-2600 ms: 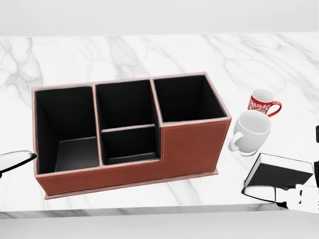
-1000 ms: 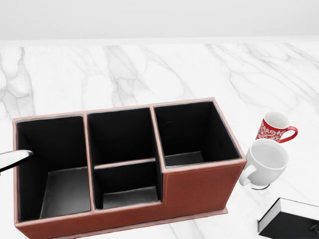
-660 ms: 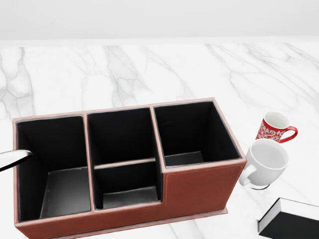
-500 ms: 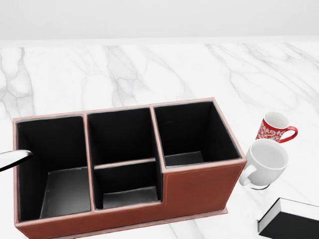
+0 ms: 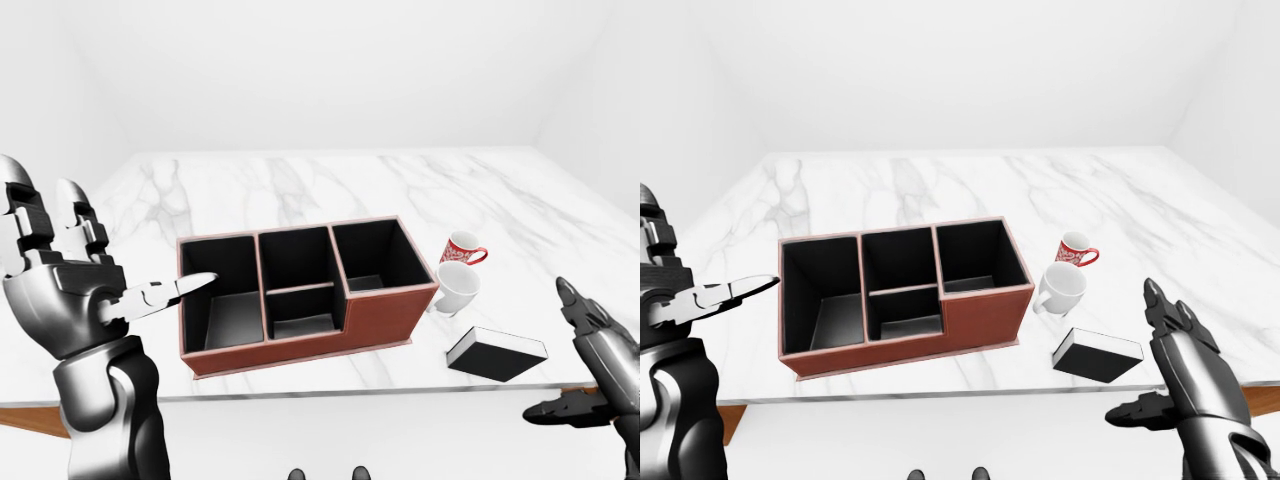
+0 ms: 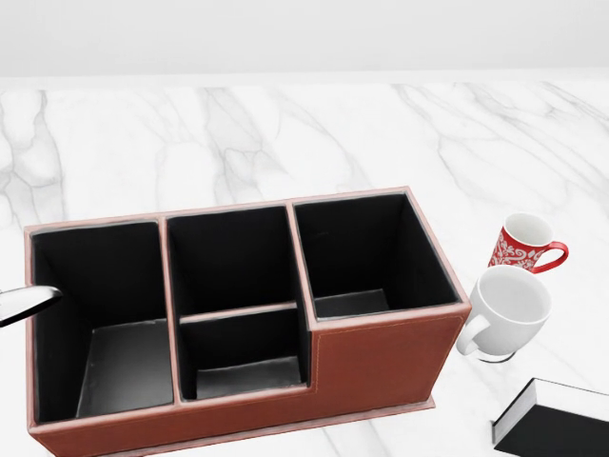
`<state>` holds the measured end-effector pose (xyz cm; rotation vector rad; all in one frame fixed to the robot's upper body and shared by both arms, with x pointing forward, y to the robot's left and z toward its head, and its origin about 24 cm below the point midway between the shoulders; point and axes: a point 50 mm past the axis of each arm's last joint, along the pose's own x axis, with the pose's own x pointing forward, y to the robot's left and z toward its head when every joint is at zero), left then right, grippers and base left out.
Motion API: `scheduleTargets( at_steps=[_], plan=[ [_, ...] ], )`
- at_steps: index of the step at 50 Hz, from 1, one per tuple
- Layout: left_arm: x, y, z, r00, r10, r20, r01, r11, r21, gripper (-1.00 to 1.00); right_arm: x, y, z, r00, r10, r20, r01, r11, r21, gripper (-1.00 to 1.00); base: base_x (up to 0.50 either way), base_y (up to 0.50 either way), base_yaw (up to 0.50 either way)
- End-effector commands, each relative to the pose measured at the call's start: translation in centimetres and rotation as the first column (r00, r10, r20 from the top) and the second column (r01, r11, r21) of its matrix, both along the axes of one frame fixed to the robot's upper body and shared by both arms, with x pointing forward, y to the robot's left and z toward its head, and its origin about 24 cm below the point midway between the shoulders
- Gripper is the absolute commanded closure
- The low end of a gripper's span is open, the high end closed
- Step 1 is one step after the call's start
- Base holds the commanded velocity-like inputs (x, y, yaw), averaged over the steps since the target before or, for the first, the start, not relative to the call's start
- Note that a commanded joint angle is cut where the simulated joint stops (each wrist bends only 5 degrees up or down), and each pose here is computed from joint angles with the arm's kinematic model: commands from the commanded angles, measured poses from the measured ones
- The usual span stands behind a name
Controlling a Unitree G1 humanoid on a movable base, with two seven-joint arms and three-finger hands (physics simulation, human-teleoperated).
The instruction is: Pick up the book and place it in the right compartment of the caddy.
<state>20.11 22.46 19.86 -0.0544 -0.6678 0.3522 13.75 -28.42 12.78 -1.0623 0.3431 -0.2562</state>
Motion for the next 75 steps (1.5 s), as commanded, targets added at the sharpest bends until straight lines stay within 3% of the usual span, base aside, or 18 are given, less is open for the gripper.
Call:
scheduleTargets(
  at_steps=[1, 17, 23, 39, 50, 75],
  plan=[
    [0.0, -0.1, 0.0, 1.000, -0.002, -0.001, 0.002, 1.000, 0.006, -1.00, 1.6, -0.6, -0.9, 0.997, 0.015, -0.080, -0.017, 0.999, -0.033, -1.00, 0.00, 0.00, 0.00],
    [-0.1, -0.3, 0.2, 1.000, -0.004, 0.006, 0.004, 1.000, 0.012, -1.00, 3.2, -1.0, -0.9, 0.991, 0.028, -0.132, -0.043, 0.993, -0.112, -1.00, 0.00, 0.00, 0.00],
    [-0.2, -0.3, 0.2, 1.000, -0.003, 0.011, 0.003, 1.000, 0.013, -1.00, 3.8, -1.4, -2.5, 0.979, 0.033, -0.202, -0.050, 0.996, -0.078, -1.00, 0.00, 0.00, 0.00],
    [-0.1, -0.4, 0.1, 1.000, -0.005, 0.002, 0.005, 1.000, 0.014, -1.00, 4.9, -1.8, -3.2, 0.968, 0.056, -0.244, -0.076, 0.995, -0.072, -1.00, 0.00, 0.00, 0.00],
    [-0.1, -0.4, 0.1, 1.000, -0.005, 0.003, 0.005, 1.000, 0.016, -1.00, 6.1, -2.2, -5.8, 0.934, 0.085, -0.348, -0.097, 0.995, -0.018, -1.00, 0.00, 0.00, 0.00],
    [0.1, -0.5, -0.1, 1.000, -0.008, -0.008, 0.008, 1.000, 0.015, -1.00, 8.1, -1.8, -6.6, 0.904, 0.141, -0.403, -0.160, 0.987, -0.012, -1.00, 0.00, 0.00, 0.00]
  ],
)
